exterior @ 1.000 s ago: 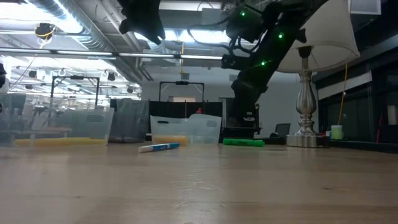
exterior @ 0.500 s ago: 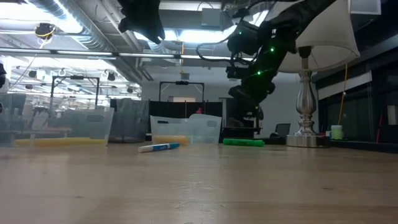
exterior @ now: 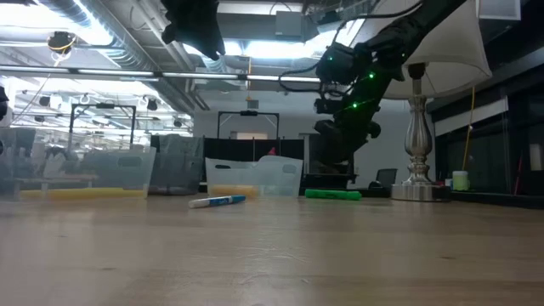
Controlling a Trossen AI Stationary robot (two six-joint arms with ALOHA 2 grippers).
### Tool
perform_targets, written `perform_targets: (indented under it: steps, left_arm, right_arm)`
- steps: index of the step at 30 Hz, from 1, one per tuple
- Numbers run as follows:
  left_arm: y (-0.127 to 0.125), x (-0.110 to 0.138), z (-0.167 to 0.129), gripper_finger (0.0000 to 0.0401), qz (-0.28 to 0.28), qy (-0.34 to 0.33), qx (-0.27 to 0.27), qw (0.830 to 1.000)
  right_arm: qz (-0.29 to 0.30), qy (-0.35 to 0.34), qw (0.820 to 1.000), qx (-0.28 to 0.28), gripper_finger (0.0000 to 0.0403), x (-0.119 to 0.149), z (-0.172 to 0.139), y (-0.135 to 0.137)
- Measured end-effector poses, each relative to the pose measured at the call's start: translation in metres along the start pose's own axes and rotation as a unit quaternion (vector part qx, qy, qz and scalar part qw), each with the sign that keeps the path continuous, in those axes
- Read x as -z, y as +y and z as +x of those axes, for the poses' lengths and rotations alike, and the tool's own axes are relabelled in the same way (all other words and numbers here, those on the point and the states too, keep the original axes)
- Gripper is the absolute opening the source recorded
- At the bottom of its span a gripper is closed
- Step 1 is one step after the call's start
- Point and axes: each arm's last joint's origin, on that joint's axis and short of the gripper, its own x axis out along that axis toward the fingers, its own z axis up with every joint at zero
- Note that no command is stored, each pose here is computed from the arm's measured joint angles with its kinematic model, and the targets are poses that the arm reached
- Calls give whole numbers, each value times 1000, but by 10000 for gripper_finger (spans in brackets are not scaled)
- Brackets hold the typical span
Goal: Pick & Place Markers
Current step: Put the green highlighter into the top transparent bin
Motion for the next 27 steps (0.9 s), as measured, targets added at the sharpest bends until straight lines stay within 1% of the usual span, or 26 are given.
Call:
perform_targets:
  steps: [2, 6, 11, 17, 21, 25, 27]
  left_arm:
    - [1, 0, 0, 127, -1, 0, -1, 1000]
    - [1, 0, 0, 127, -1, 0, -1, 1000]
    - [1, 0, 0, 127, -1, 0, -1, 1000]
    - [1, 0, 0, 127, -1, 0, -1, 1000]
    - [1, 0, 0, 127, -1, 0, -1, 1000]
    - [1, 0, 0, 127, -1, 0, -1, 1000]
    - [1, 0, 0, 127, -1, 0, -1, 1000]
  right_arm:
    - [-4, 6, 1000, -12, 171, 0, 4, -3]
    - [-33, 20, 999, -10, 171, 3, 14, -7]
    - [-41, 51, 997, -43, 171, 10, 33, -8]
    - [-51, 75, 995, -40, 171, 16, 48, -10]
    - [-42, 91, 993, -63, 171, 20, 56, -14]
    - [-13, 103, 990, -95, 171, 22, 59, -17]
    - [-3, 104, 989, -100, 171, 22, 59, -17]
